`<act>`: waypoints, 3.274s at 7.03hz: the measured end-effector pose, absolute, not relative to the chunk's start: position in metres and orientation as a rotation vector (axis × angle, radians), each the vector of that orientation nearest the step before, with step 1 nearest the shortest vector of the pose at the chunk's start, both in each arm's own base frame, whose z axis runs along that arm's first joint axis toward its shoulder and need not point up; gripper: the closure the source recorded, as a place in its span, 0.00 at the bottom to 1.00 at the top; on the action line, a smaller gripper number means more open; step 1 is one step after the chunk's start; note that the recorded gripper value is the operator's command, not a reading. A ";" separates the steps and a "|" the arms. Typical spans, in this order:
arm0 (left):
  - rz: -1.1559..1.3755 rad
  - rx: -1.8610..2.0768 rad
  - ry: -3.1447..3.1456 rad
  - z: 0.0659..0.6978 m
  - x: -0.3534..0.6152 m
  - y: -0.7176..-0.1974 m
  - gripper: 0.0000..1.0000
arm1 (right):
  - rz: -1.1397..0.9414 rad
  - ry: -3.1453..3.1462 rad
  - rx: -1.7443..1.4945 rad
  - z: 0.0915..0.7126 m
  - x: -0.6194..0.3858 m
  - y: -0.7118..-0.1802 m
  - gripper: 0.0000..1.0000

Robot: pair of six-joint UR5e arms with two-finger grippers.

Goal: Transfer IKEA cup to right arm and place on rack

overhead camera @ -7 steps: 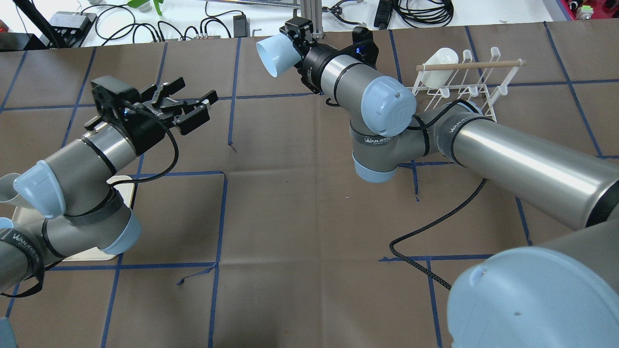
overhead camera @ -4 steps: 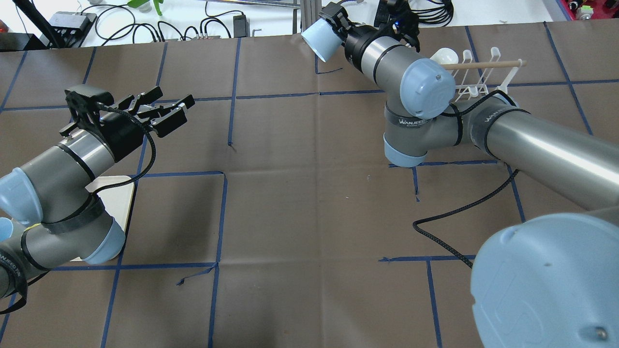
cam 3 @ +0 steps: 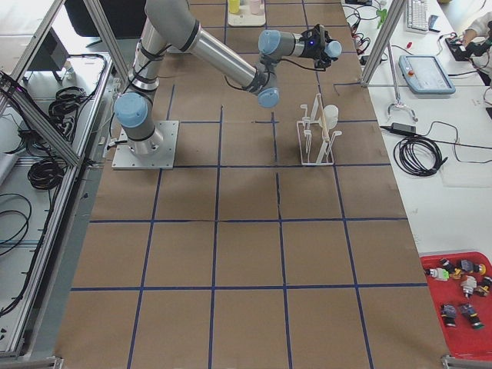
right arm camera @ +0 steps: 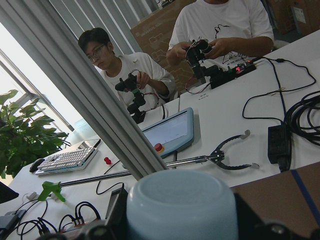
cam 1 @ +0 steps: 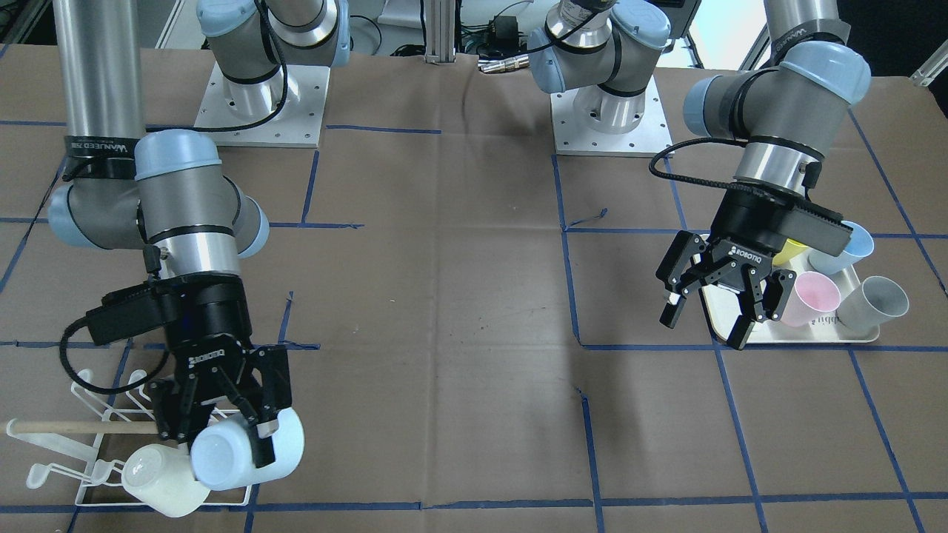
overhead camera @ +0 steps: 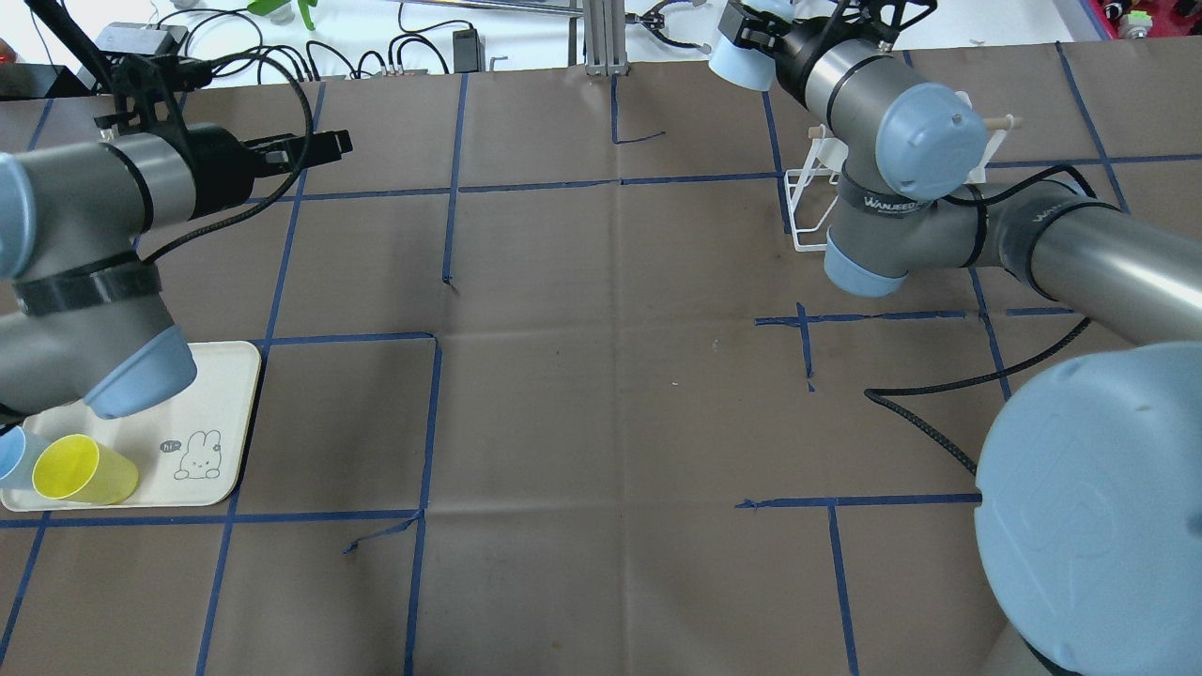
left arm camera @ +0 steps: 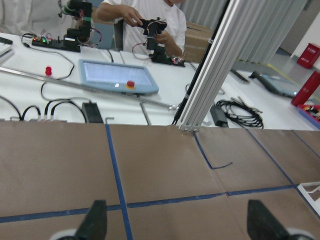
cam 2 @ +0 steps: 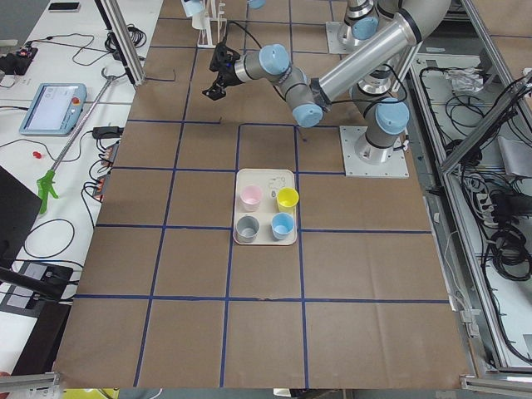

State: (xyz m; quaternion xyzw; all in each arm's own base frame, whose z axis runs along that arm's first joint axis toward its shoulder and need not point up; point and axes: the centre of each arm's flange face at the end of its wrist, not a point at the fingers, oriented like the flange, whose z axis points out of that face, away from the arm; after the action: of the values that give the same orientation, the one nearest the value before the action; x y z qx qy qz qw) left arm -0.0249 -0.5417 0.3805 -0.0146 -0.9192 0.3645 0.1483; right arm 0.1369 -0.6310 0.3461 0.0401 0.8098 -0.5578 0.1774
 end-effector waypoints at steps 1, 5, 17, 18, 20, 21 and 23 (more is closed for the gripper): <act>0.861 0.033 -2.762 0.397 -0.040 -0.560 0.02 | -1.668 2.353 0.033 0.355 0.104 -0.635 0.83; 0.123 0.199 -3.031 0.465 -0.088 -0.557 0.01 | -1.796 2.546 -0.029 0.356 -0.012 -0.642 0.83; -0.002 0.073 -3.136 0.499 -0.121 -0.529 0.01 | -1.975 2.541 0.006 0.282 -0.073 -0.645 0.85; -0.007 0.070 -3.135 0.497 -0.120 -0.528 0.01 | -1.971 2.535 -0.003 0.279 -0.068 -0.649 0.85; -0.013 0.061 -3.141 0.496 -0.119 -0.528 0.01 | -1.956 2.526 -0.024 0.270 -0.056 -0.655 0.85; -0.013 0.062 -3.144 0.496 -0.118 -0.528 0.01 | -1.952 2.526 -0.027 0.267 -0.053 -0.655 0.85; -0.014 0.063 -3.145 0.496 -0.117 -0.528 0.01 | -1.932 2.535 -0.024 0.256 -0.052 -0.655 0.86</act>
State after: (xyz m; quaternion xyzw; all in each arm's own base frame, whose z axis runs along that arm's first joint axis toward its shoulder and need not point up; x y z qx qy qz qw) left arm -0.1171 -0.5281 0.4957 0.0200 -0.9998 -0.0043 -0.0019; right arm -0.0522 -0.6546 0.2562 -0.0076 0.7951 -0.6060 -0.0230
